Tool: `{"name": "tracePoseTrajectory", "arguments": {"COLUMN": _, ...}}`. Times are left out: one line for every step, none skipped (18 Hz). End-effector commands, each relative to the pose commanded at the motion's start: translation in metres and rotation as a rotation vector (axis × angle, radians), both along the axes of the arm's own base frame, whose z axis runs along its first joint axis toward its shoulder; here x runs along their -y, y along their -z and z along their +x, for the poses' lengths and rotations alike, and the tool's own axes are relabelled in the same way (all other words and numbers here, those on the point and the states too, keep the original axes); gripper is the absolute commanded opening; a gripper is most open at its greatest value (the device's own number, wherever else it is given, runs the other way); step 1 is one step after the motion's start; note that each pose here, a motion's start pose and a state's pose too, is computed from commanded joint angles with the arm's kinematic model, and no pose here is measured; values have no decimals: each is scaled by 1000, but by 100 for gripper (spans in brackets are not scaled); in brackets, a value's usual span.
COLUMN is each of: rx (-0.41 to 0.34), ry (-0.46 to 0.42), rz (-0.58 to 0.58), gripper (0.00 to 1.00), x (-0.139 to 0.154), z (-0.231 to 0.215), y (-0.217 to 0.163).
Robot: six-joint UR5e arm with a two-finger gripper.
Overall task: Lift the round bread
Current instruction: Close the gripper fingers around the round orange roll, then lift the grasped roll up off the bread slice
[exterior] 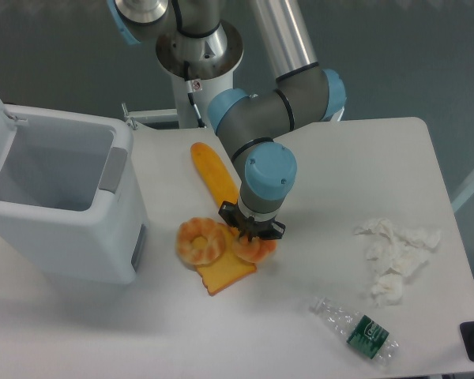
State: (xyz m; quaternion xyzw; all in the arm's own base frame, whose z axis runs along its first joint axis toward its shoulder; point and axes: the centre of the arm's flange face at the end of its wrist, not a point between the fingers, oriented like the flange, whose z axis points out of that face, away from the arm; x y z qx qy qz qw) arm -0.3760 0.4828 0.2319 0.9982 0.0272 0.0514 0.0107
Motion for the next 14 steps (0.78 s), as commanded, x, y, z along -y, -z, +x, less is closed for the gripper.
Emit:
{"name": "tracePoseTrajectory", "arguments": {"rx": -6, "ry": -2, "rz": 5, "gripper": 0, "x": 0, "z": -4, "y": -5}}
{"name": "tracePoseTrajectory", "arguments": {"rx": -14, "ry": -1, "rz": 10, "gripper": 0, "x": -1, "z": -8, "y": -11}}
{"name": "tracePoseTrajectory", "arguments": {"rx": -26, "ry": -3, "rz": 19, "gripper": 0, "x": -4, "z": -12, "y": -19}}
{"name": "tracePoseTrajectory", "arguments": {"rx": -45, "ry": -4, "rz": 35, "gripper": 0, "x": -5, "z": -17, "y": -30}}
{"name": "tracePoseTrajectory", "arguments": {"rx": -72, "ry": -8, "rz": 56, "gripper": 0, "x": -8, "z": -25, "y": -47}}
{"name": "tracePoseTrajectory", "arguments": {"rx": -103, "ry": -8, "rz": 80, "gripper": 0, "x": -10, "z": -30, "y": -68}}
{"name": "tracePoseTrajectory", "arguments": {"rx": -126, "ry": -5, "rz": 99, "gripper": 0, "x": -12, "z": -31, "y": -85}}
{"name": "tracePoseTrajectory", "arguments": {"rx": -136, "ry": 12, "rz": 107, "gripper": 0, "x": -11, "z": -31, "y": -96}}
{"name": "tracePoseTrajectory", "arguments": {"rx": -144, "ry": 49, "rz": 113, "gripper": 0, "x": -9, "z": -31, "y": -104}}
{"name": "tracePoseTrajectory", "arguments": {"rx": -154, "ry": 92, "rz": 119, "gripper": 0, "x": -2, "z": -36, "y": -111}}
{"name": "tracePoseTrajectory", "arguments": {"rx": -164, "ry": 132, "rz": 123, "gripper": 0, "x": 9, "z": -42, "y": -121}}
{"name": "tracePoseTrajectory", "arguments": {"rx": -177, "ry": 175, "rz": 129, "gripper": 0, "x": 17, "z": -43, "y": -136}}
{"name": "tracePoseTrajectory", "arguments": {"rx": -186, "ry": 215, "rz": 132, "gripper": 0, "x": 26, "z": -43, "y": -148}}
{"name": "tracePoseTrajectory", "arguments": {"rx": -192, "ry": 246, "rz": 134, "gripper": 0, "x": 36, "z": -44, "y": -164}}
